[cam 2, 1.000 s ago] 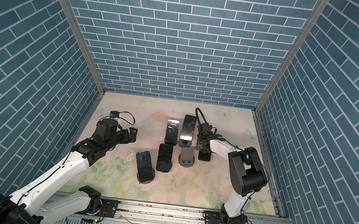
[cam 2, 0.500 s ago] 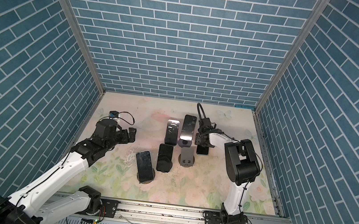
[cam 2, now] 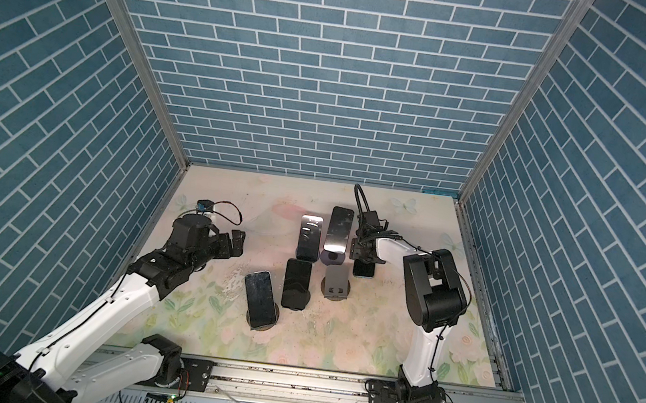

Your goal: Remove the phone from the phone stand

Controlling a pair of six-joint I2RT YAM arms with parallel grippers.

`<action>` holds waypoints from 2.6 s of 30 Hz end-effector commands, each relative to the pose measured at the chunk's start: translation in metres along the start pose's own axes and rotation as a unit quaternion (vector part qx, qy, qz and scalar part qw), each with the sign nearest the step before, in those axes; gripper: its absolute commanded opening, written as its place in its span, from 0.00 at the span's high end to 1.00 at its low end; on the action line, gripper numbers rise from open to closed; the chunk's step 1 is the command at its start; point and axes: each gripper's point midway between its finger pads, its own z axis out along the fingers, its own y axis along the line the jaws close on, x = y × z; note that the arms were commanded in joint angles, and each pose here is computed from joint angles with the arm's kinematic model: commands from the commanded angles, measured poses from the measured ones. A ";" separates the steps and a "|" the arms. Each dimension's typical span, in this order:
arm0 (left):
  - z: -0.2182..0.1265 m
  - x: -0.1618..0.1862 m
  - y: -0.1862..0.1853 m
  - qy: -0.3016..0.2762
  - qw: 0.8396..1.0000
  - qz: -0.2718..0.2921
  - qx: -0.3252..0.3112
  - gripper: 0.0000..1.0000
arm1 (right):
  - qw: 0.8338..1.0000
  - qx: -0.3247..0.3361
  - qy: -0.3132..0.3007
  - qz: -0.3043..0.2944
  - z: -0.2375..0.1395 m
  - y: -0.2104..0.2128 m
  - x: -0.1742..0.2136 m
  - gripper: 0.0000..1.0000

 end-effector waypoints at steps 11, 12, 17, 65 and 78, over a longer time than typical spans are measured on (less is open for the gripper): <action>-0.004 0.006 0.003 0.004 1.000 0.005 -0.005 0.00 | 0.999 0.016 0.036 -0.014 0.008 -0.008 0.019 0.20; -0.005 0.006 0.003 0.004 1.000 0.005 -0.005 0.00 | 0.999 0.016 0.035 -0.013 0.007 -0.008 0.018 0.20; -0.008 0.005 0.004 0.000 1.000 0.004 -0.005 0.00 | 0.999 0.014 0.028 -0.011 0.000 -0.009 0.015 0.19; -0.025 0.011 0.002 0.004 1.000 0.011 0.014 0.00 | 0.998 -0.020 -0.017 -0.049 -0.124 0.092 0.083 0.09; -0.017 0.005 0.005 -0.013 1.000 0.004 0.003 0.00 | 0.999 0.020 0.010 -0.043 -0.101 0.084 0.100 0.24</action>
